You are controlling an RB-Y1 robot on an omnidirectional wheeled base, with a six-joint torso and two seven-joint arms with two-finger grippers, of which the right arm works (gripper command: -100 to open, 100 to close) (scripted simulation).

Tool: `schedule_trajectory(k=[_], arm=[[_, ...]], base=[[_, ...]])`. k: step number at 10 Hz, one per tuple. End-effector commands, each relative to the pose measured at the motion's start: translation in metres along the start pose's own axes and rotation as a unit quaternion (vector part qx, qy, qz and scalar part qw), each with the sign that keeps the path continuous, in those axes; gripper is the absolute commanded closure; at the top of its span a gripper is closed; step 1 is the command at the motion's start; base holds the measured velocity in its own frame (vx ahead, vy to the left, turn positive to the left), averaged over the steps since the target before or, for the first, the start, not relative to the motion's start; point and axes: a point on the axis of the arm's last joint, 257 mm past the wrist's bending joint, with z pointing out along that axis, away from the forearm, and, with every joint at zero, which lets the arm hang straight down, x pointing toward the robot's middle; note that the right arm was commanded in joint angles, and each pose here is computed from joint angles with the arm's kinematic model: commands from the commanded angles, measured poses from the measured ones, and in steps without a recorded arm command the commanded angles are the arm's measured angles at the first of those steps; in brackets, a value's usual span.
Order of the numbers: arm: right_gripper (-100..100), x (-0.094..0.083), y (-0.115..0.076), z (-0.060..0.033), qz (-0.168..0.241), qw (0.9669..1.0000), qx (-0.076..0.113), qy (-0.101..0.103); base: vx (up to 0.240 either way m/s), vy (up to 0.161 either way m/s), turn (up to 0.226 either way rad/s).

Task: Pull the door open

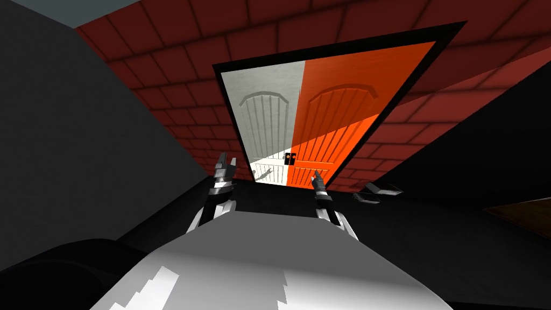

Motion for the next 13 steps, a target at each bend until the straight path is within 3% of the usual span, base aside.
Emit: schedule_trajectory(k=[1, 8, 13], arm=[[-100, 0.001, -0.015, 0.0, 0.007, 0.9998, 0.018, -0.001], [-100, 0.002, -0.069, -0.0022, 0.029, 0.9966, 0.077, -0.006], [-100, 0.005, -0.094, -0.0044, 0.043, 0.9935, 0.104, -0.009]], base=[[0.22, 0.068, 0.046], [0.186, 0.036, 0.038], [0.211, 0.018, 0.032]])
